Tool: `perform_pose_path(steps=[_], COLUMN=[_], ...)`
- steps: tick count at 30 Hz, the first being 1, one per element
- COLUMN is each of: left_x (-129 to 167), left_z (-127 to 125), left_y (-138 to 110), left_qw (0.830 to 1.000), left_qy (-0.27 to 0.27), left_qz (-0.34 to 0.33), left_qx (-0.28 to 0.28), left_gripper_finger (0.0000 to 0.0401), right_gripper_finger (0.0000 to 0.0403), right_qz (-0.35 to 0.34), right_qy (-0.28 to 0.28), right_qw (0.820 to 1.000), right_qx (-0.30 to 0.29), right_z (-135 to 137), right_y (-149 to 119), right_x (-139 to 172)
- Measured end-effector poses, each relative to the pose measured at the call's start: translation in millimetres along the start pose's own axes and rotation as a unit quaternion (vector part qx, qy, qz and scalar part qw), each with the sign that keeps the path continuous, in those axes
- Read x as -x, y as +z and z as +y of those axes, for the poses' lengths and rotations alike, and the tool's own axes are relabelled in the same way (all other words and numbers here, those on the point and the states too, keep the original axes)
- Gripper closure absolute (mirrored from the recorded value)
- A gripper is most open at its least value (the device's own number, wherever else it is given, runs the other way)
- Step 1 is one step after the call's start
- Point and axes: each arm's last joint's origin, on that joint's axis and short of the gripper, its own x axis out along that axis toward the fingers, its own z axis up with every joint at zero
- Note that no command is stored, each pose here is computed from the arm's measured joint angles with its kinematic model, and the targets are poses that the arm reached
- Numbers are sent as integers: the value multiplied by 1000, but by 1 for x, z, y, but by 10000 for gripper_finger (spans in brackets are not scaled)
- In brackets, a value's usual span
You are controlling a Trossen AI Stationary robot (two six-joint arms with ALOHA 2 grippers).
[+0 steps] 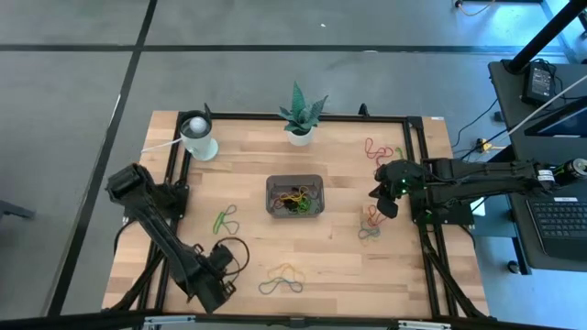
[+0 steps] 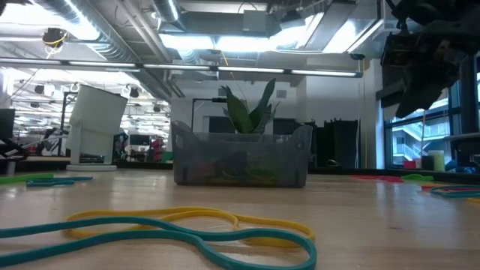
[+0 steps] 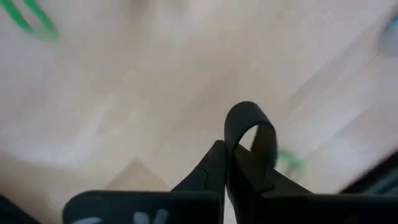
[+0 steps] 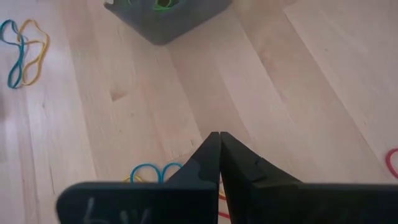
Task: Pick and place rubber bands into bin
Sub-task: Put the black rubber band into the black bin
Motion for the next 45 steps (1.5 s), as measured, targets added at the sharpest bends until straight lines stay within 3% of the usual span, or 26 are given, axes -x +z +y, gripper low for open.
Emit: perform_pose_path(steps=[6, 9, 14, 20, 23, 26, 32, 45], left_x=[53, 72, 84, 79, 71, 57, 21, -31], left_z=[19, 31, 52, 69, 79, 90, 97, 79], left_y=[43, 77, 145, 230, 263, 286, 308, 305], left_qw=[982, 970, 959, 928, 912, 909, 909, 908], left_qy=[-67, -68, -38, -67, -76, -72, -76, -79], left_qz=[-170, -221, -239, -267, -283, -272, -213, -132], left_qx=[-37, -71, -149, -251, -286, -308, -350, -389], left_gripper_finger=[399, 399, 399, 399, 399, 399, 399, 399], right_gripper_finger=[396, 398, 392, 393, 397, 396, 392, 392], right_qz=[-8, -16, -29, -45, -53, -54, -73, -77], right_qy=[2, 6, 7, 2, 7, 7, -26, -35], right_qw=[1000, 1000, 999, 998, 997, 996, 992, 992], right_qx=[-4, -11, -25, -53, -62, -76, -94, -95], right_z=[1, 1, 2, 2, 3, 3, 1, 0], right_y=[1, 3, 5, 8, 9, 10, 10, 11], right_x=[0, 0, 0, 0, 0, 0, 1, 1])
